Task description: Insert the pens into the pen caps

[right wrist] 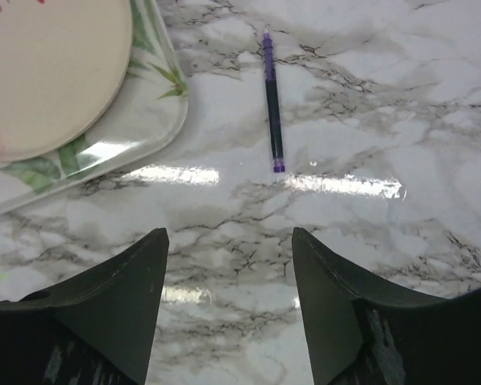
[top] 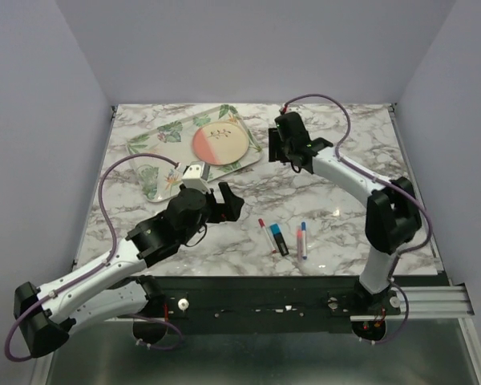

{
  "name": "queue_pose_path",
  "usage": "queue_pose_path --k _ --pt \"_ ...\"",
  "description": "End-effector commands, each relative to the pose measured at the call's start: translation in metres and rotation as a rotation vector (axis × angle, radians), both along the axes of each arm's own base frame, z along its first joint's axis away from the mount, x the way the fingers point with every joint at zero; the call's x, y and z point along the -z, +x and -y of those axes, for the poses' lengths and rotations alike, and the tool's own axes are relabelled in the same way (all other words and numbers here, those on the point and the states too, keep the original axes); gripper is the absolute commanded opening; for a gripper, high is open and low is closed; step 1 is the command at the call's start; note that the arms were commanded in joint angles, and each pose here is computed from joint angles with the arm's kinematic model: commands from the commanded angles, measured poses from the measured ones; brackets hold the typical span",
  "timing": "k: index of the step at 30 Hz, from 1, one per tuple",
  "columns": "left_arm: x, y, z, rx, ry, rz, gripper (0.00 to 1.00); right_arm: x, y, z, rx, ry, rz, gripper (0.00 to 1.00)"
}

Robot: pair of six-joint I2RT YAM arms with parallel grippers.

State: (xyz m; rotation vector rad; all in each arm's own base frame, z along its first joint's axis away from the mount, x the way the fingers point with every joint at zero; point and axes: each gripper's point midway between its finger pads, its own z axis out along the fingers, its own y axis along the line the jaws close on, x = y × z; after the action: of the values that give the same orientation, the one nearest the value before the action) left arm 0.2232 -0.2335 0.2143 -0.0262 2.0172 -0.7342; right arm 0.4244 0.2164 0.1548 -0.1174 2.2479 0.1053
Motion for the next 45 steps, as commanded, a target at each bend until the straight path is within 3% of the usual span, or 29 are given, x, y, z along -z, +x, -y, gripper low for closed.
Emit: queue_pose_path --k 1,5,9,24,30,34,37,42,44,45 --pt "-0.014 0.011 -0.044 -0.085 0.219 0.125 0.99 0.026 0.039 0.001 0.011 -0.079 -0.065 0.68" --pt "-0.019 0.009 -0.055 -0.101 0.254 0.136 0.99 0.074 0.063 0.006 0.052 -0.123 -0.169 0.64" --pt "-0.025 0.006 -0.055 -0.083 0.236 0.154 0.99 0.083 0.080 0.004 0.061 -0.083 -0.193 0.60" --pt "-0.043 0.005 -0.060 -0.099 0.197 0.201 0.99 0.135 0.077 0.012 0.056 -0.077 -0.335 0.50" --pt "-0.046 0.006 -0.061 -0.109 0.194 0.206 0.99 0.140 0.073 0.015 0.052 -0.106 -0.365 0.36" --pt "-0.048 0.007 -0.066 -0.134 0.200 0.211 0.99 0.142 0.069 0.018 0.054 -0.119 -0.383 0.13" --pt "-0.049 0.008 -0.071 -0.153 0.205 0.216 0.99 0.141 0.066 0.019 0.044 -0.123 -0.387 0.01" --pt "-0.042 0.006 -0.071 -0.152 0.195 0.201 0.99 0.143 0.046 0.019 0.000 -0.099 -0.411 0.01" --pt "-0.038 0.005 -0.065 -0.133 0.174 0.187 0.99 0.123 0.045 0.013 -0.029 -0.048 -0.354 0.01" --pt "-0.033 0.004 -0.062 -0.129 0.170 0.171 0.99 0.132 0.028 0.014 -0.053 -0.034 -0.384 0.01"
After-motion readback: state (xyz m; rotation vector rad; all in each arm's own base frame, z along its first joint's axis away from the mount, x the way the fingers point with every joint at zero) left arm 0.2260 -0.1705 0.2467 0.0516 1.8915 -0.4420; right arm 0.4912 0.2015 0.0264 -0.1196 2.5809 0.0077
